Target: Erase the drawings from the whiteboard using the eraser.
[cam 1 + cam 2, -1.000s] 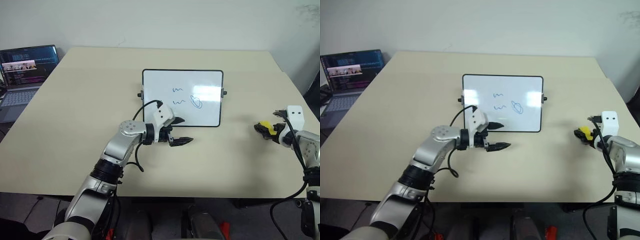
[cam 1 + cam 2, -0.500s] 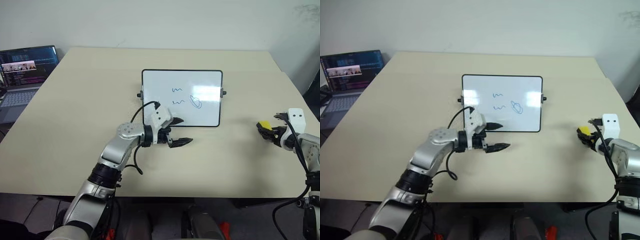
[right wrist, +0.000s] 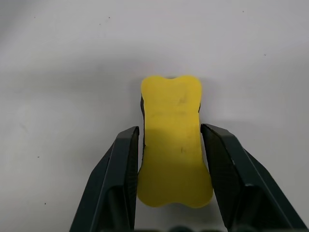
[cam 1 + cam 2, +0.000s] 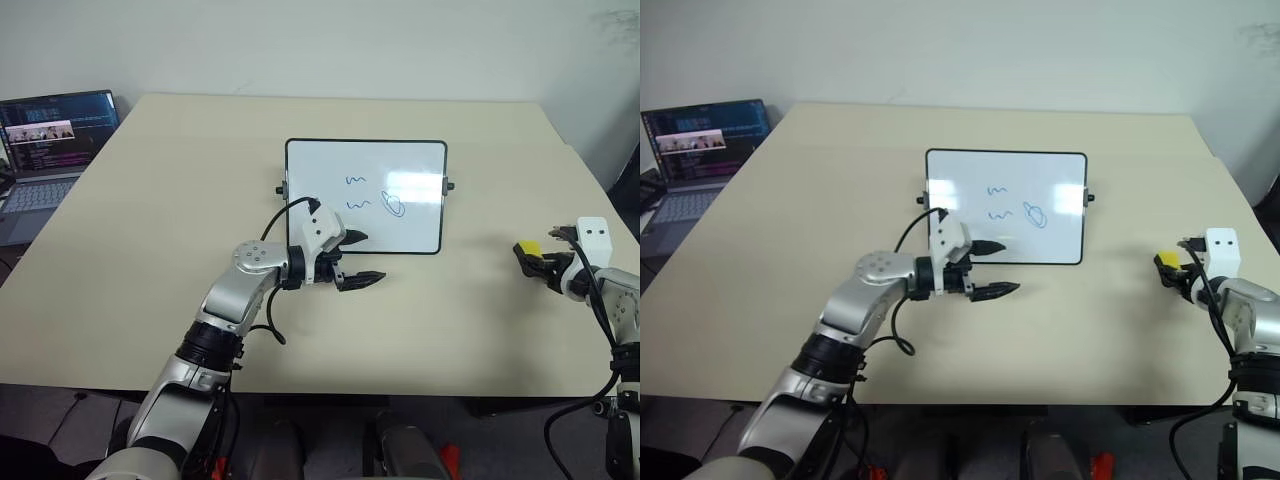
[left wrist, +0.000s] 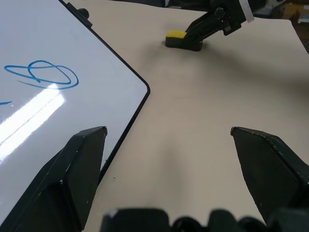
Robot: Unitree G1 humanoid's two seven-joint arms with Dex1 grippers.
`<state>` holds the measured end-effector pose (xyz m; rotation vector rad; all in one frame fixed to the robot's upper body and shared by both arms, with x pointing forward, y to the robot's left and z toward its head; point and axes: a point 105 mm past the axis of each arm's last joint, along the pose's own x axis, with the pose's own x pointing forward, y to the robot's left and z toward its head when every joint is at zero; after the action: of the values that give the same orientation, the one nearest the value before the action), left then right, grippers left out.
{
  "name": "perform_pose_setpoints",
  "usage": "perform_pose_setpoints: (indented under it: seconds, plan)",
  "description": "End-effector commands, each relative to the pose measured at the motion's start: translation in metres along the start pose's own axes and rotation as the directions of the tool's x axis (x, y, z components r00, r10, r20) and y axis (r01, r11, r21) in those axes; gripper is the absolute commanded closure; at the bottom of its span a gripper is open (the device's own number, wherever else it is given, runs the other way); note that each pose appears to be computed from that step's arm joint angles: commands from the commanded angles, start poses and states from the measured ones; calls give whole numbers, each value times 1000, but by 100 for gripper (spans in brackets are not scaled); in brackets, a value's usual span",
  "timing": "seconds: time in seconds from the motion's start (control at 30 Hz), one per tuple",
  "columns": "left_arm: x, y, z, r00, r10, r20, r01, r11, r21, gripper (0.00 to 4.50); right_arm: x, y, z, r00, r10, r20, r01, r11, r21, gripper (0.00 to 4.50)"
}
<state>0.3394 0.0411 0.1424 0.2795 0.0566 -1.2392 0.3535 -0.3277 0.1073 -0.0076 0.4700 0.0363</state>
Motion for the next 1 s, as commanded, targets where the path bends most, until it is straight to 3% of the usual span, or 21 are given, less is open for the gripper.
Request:
perform_pose_setpoints:
  seconds: [0.03, 0.77, 1.0]
  plan:
    - [-1, -1, 11, 1000, -4, 25, 3, 999, 39, 0, 0, -3, 6, 1000, -16, 11, 16, 1000, -27, 242]
    - [-9, 9, 12, 999, 31, 19, -31, 999, 43, 0, 8, -9, 8, 994, -109, -2, 108, 990, -95, 259]
    - [-11, 12, 12, 999, 42, 17, -43, 998, 42, 0, 5, 3, 15, 999, -51, 6, 51, 992, -120, 259]
